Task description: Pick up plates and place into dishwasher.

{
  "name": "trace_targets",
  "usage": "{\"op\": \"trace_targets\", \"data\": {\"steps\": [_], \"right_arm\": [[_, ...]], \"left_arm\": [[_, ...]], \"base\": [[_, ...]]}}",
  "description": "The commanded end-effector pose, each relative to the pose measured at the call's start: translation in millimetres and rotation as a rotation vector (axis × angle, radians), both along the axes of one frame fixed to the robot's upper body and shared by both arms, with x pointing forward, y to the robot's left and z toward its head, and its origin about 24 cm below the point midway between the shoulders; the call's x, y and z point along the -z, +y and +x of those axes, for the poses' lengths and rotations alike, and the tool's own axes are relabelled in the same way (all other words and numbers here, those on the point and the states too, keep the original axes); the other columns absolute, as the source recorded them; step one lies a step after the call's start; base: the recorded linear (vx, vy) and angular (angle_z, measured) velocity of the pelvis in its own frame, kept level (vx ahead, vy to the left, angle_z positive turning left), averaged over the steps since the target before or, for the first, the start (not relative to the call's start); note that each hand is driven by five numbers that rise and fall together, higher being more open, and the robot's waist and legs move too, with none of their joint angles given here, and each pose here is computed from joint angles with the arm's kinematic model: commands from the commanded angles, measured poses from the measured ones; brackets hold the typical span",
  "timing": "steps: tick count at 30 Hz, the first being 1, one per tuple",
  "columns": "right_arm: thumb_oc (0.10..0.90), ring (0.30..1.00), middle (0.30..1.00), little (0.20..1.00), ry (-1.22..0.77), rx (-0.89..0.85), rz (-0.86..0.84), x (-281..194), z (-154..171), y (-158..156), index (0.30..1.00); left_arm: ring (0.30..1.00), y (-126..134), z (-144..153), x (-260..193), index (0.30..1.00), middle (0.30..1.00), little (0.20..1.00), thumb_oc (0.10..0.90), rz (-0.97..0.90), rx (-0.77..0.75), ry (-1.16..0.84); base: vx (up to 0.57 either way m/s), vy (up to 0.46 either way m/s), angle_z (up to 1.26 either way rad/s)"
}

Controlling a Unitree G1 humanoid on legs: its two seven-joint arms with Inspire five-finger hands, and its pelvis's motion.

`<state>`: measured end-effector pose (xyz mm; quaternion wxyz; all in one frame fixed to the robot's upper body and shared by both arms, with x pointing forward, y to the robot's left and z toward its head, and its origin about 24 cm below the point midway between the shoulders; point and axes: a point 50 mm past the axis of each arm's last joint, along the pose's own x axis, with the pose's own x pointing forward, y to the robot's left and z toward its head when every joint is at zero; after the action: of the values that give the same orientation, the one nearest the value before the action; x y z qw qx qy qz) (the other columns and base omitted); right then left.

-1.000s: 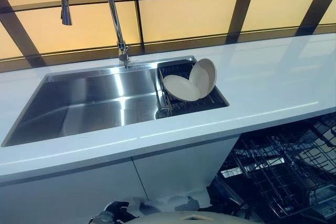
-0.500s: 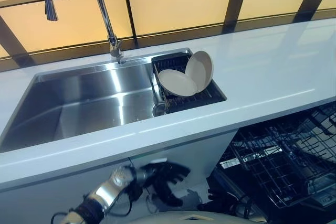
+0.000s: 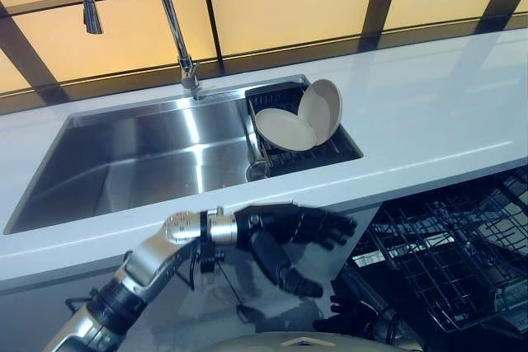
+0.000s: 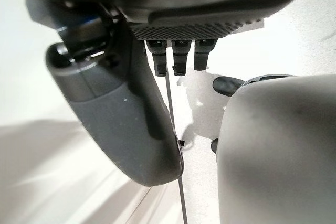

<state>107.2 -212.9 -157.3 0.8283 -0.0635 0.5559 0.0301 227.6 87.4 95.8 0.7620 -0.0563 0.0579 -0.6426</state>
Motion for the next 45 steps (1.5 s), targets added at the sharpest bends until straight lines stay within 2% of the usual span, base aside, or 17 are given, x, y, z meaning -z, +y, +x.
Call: {"op": "trace_targets", "data": {"steps": [1,5,8,9,12,14,15,17,19,21,24,25,28,31,32,35,45], "right_arm": [[0.8,0.9,0.9,0.9,0.11,-0.024,0.027,12,-40,16,0.9],[0.8,0.9,0.9,0.9,0.114,-0.031,0.031,13,-41,20,0.9],[0.8,0.9,0.9,0.9,0.119,-0.036,0.033,13,-40,21,0.9],[0.8,0.9,0.9,0.9,0.119,-0.037,0.033,13,-40,21,0.9],[0.8,0.9,0.9,0.9,0.12,-0.036,0.032,13,-41,19,0.9],[0.8,0.9,0.9,0.9,0.126,-0.031,0.033,13,-43,18,0.9],[0.8,0.9,0.9,0.9,0.129,-0.029,0.034,13,-43,18,0.9],[0.8,0.9,0.9,0.9,0.129,-0.029,0.035,13,-43,18,0.9],[0.8,0.9,0.9,0.9,0.14,-0.03,0.038,13,-42,15,0.9],[0.8,0.9,0.9,0.9,0.147,-0.03,0.037,13,-41,14,0.9],[0.8,0.9,0.9,0.9,0.153,-0.032,0.035,13,-40,13,0.9],[0.8,0.9,0.9,0.9,0.159,-0.037,0.031,13,-40,10,0.9],[0.8,0.9,0.9,0.9,0.164,-0.043,0.027,13,-40,9,0.9],[0.8,0.9,0.9,0.9,0.172,-0.053,0.016,13,-40,5,0.9],[0.8,0.9,0.9,0.9,0.176,-0.061,0.008,12,-40,2,0.9],[0.8,0.9,0.9,0.9,0.177,-0.069,0.002,12,-41,1,0.9],[0.8,0.9,0.9,0.9,0.176,-0.08,-0.018,12,-43,-2,0.9]], "left_arm": [[0.9,-17,3,-65,0.9,0.9,0.9,0.8,-0.361,0.11,-0.069],[0.9,-19,7,-79,0.9,0.9,0.9,0.8,-0.5,0.055,-0.034],[0.9,-13,14,-88,0.9,0.9,0.9,0.8,-0.528,-0.076,-0.115],[0.9,-4,20,-94,0.9,0.9,0.9,0.8,-0.494,-0.211,-0.226],[0.9,17,34,-108,0.9,0.9,0.9,0.8,-0.389,-0.457,-0.422],[0.9,44,48,-126,0.9,0.9,0.9,0.8,-0.252,-0.678,-0.636],[0.9,51,52,-131,0.9,0.9,0.9,0.8,-0.222,-0.736,-0.676],[0.9,52,53,-132,0.9,0.9,0.9,0.8,-0.219,-0.747,-0.677],[0.9,70,70,-157,0.9,0.9,0.9,0.8,-0.057,-0.923,-0.872],[0.9,76,79,-172,0.9,0.9,0.9,0.8,0.051,-0.988,-0.983],[0.9,78,88,-183,0.9,0.9,0.9,0.8,0.116,-1.021,-1.013],[0.9,81,94,-192,0.9,0.9,0.9,0.8,0.202,-1.061,-1.077],[0.9,84,103,-205,0.9,0.9,0.9,0.8,0.272,-1.096,-1.145],[0.9,88,114,-219,0.9,0.9,0.9,0.8,0.425,-1.114,-1.216],[0.9,91,123,-222,0.9,0.9,0.9,0.8,0.513,-1.106,-1.212],[0.9,88,130,-222,0.9,0.9,0.9,0.8,0.585,-1.084,-1.207],[0.9,76,150,-196,0.9,0.9,0.9,0.8,0.744,-0.974,-1.118]], "base": [[0.0,0.0,0.0],[0.0,0.0,0.0],[0.0,0.0,0.0],[0.0,0.0,0.0],[0.0,0.0,0.0],[0.0,0.0,0.0],[0.0,0.0,0.0],[0.0,-0.01,0.02],[0.0,-0.032,0.09],[0.01,-0.022,0.07],[0.0,0.0,0.0],[0.0,0.0,0.0],[0.01,-0.006,-0.04],[0.01,-0.002,-0.05],[0.01,0.002,-0.06],[0.01,-0.001,-0.06],[0.03,-0.01,-0.09]]}}
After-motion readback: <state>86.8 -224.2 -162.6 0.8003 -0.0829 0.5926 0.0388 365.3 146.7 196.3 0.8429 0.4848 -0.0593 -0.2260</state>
